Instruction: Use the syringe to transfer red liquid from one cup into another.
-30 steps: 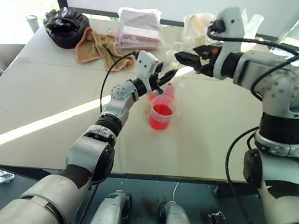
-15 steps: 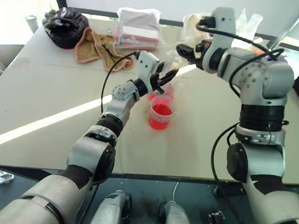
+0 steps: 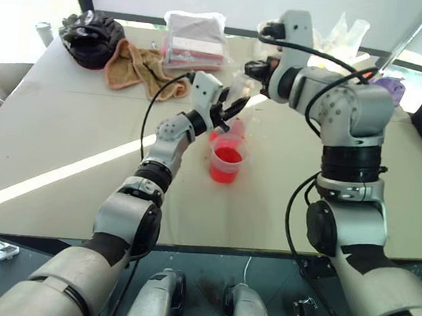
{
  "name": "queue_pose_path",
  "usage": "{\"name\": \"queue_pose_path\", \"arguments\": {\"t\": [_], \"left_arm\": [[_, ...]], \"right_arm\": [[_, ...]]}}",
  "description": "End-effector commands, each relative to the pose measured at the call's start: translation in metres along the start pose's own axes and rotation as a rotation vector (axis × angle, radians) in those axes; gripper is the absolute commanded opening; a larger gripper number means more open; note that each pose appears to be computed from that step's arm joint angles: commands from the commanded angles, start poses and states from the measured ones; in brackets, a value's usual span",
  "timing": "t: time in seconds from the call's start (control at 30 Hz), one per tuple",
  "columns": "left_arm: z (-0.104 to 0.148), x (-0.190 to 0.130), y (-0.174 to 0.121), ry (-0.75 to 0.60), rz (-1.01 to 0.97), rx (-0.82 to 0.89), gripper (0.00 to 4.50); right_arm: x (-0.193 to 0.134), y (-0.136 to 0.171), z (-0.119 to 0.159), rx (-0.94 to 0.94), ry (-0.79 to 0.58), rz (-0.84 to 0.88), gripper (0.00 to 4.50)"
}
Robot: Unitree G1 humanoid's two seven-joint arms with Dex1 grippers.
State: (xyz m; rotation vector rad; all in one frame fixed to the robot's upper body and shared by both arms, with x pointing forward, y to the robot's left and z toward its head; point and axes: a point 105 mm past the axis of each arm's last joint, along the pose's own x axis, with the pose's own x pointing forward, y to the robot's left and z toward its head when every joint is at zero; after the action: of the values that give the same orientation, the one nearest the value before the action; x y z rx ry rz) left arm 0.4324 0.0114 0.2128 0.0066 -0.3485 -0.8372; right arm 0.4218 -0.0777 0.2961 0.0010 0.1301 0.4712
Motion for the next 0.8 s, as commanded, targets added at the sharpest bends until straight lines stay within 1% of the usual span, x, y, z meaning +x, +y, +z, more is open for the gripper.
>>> {"name": "queue_pose_path", "arguments": {"t": [0.03, 0.4, 0.8], "left_arm": [[-0.002, 0.001, -0.005, 0.008, -0.024, -0.007, 1.43], [-0.013, -0.003, -0.005, 0.053, -0.021, -0.048, 1.43], [-0.024, -0.006, -0.011, 0.088, -0.044, -0.075, 1.43]], "right_arm": [[-0.007, 0.004, 0.019, -0.026, -0.076, 0.015, 0.05], [-0.018, -0.003, 0.039, -0.093, -0.174, -0.023, 0.05], [-0.026, -0.015, 0.072, -0.107, -0.280, -0.063, 0.05]]}}
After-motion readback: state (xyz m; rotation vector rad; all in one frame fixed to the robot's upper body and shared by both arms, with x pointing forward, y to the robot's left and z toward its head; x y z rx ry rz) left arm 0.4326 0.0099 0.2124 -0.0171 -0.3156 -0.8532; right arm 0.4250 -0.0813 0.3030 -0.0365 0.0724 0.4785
